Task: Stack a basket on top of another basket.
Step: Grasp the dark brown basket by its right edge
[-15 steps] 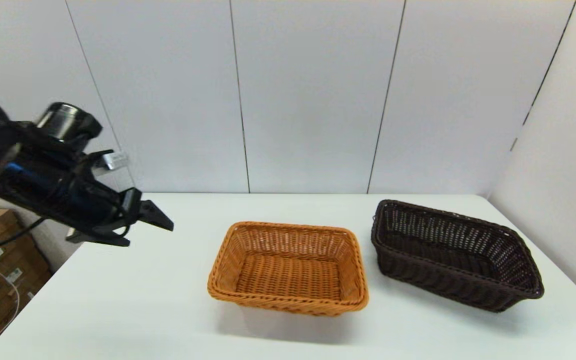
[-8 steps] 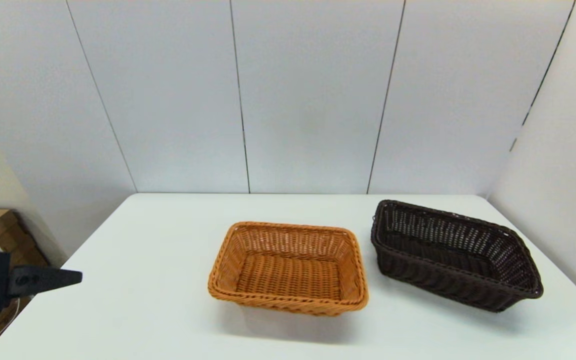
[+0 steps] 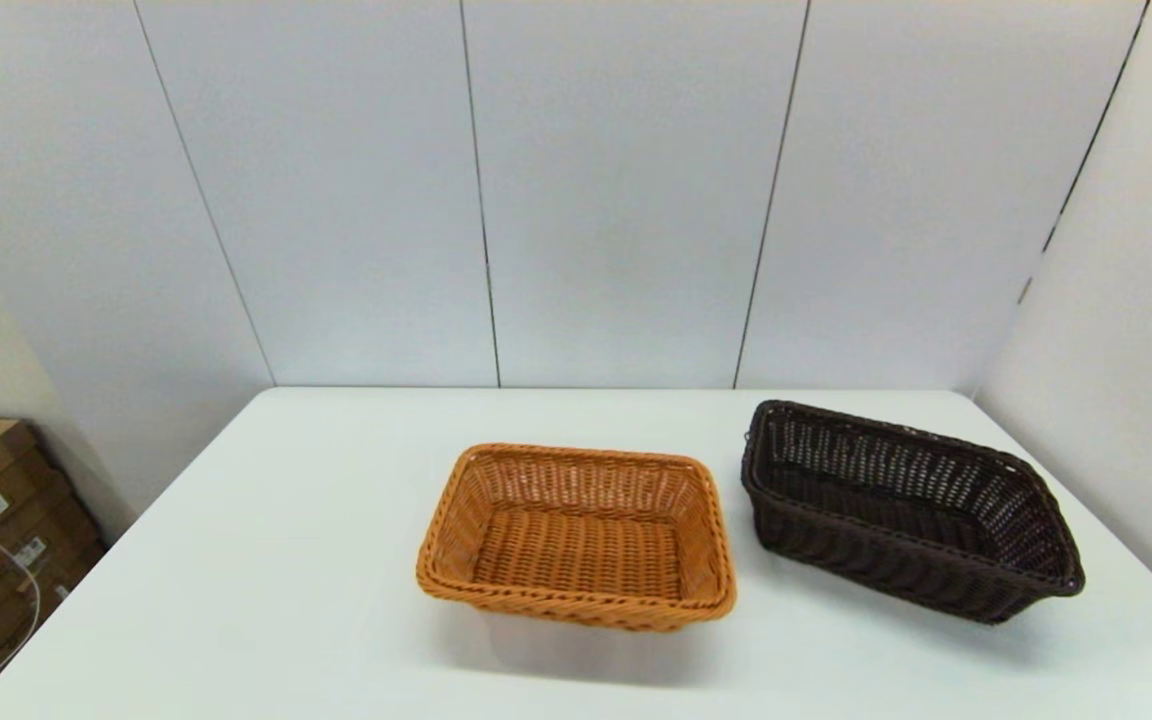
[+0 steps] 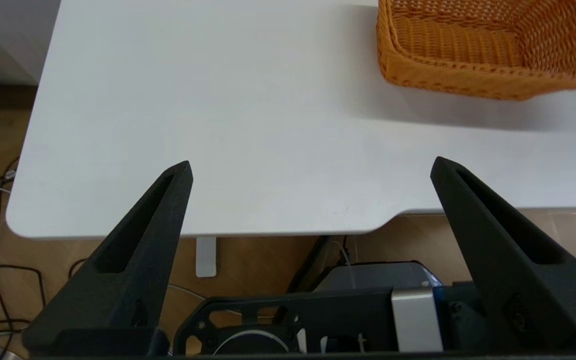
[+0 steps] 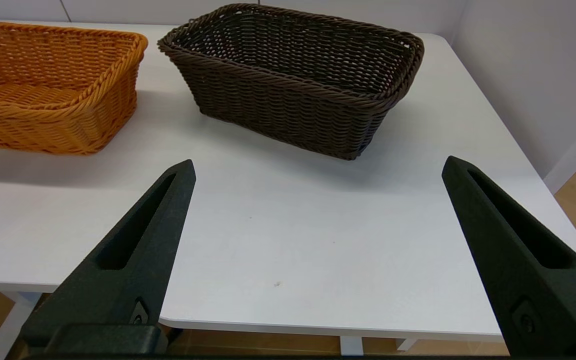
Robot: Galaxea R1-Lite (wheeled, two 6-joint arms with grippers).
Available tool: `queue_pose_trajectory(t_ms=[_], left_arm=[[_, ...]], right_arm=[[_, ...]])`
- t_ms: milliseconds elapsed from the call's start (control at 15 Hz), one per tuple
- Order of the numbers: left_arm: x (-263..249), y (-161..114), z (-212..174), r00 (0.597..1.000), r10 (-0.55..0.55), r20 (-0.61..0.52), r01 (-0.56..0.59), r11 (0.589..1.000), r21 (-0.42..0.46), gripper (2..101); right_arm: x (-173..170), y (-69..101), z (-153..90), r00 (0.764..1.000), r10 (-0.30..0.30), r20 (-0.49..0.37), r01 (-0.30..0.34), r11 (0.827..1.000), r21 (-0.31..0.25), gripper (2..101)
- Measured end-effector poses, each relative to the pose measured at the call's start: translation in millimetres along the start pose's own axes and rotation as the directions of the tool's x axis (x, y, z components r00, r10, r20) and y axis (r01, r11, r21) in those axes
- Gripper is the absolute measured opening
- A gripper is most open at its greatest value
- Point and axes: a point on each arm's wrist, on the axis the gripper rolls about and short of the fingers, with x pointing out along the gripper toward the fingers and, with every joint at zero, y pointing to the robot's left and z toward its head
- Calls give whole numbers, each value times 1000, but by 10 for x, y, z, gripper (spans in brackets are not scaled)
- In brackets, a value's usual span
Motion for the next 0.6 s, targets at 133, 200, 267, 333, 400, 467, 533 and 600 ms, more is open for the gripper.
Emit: queue_pose_trajectory(t_ms=[133,200,267,333,400,467,533,600], left_arm=[[-72,5,-181,999,-3,37,2,1000,19,969],[-93,9,-259,998,-5,58,3,1000,26,970],[-108,13,-328,997,-7,78,4,999,39,970],[-120,16,-390,995,-9,102,3,999,54,970],[-124,22,-449,991,-12,130,3,997,75,971],[-115,32,-501,987,-10,161,-7,995,101,971],[-102,45,-541,983,4,184,-26,993,113,971],[-92,56,-580,977,19,210,-45,992,120,971]], right_arm=[[0,0,0,1000,0,0,0,1000,0,980],[0,0,0,1000,0,0,0,1000,0,980],[0,0,0,1000,0,0,0,1000,0,980],[0,0,0,1000,0,0,0,1000,0,980],[0,0,0,1000,0,0,0,1000,0,980],[0,0,0,1000,0,0,0,1000,0,980],[0,0,0,1000,0,0,0,1000,0,980],[0,0,0,1000,0,0,0,1000,0,980]])
